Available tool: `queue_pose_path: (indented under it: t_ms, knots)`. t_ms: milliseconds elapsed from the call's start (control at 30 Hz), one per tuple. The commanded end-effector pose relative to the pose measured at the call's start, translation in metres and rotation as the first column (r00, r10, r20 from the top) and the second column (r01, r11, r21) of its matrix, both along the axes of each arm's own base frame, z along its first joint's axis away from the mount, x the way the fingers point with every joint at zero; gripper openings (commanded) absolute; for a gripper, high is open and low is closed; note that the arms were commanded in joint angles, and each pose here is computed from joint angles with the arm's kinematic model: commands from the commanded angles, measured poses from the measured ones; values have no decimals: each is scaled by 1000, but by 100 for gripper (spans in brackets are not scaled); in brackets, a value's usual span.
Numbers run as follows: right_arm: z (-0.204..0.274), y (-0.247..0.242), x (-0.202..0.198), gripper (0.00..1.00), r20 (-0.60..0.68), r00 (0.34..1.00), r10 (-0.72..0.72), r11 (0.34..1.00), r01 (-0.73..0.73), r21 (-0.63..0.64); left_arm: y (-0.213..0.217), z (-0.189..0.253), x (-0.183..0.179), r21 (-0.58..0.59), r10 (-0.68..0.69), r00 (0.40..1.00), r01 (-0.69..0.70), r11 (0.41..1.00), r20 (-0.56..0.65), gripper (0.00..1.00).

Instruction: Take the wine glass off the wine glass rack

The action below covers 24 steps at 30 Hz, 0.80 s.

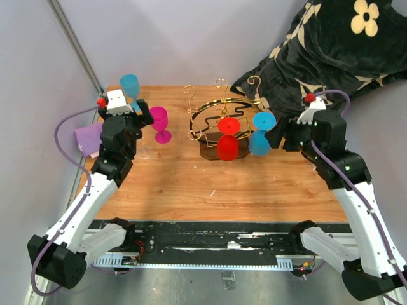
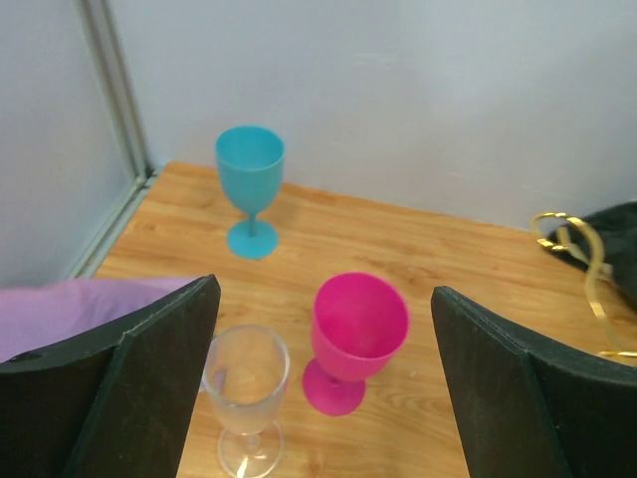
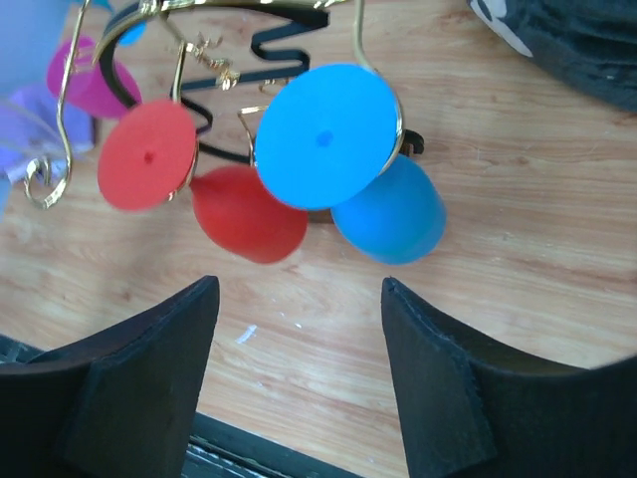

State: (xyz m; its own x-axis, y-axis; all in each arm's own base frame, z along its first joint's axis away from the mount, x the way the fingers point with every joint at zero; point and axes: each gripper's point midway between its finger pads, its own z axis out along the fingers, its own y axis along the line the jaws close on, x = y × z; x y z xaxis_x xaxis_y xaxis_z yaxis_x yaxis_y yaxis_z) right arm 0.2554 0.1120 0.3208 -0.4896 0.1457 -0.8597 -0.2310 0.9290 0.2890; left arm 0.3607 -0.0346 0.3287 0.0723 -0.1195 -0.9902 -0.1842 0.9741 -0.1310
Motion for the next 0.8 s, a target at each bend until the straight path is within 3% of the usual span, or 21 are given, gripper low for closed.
queue_pose_path:
  t_ms: [0,233,500,633,767]
  knots:
    - [22,4,31,62,-5,999,-33,981,34,192,-31,14,-4,-51,-178,981,174,983,-74,92]
    - [12,2,75,45,-69,997,-34,953,53,297,-87,60,-15,-153,-456,890,449,880,-10,93]
    - [13,7,91,32,-65,998,-17,948,37,316,-106,77,-19,-160,-524,851,518,840,2,93]
    - [16,-8,88,32,-45,996,-78,965,87,248,-109,70,-20,-167,-534,845,526,834,-4,93]
    - [17,-19,87,42,-40,993,-112,975,118,188,-110,63,-19,-181,-535,845,524,832,-14,93]
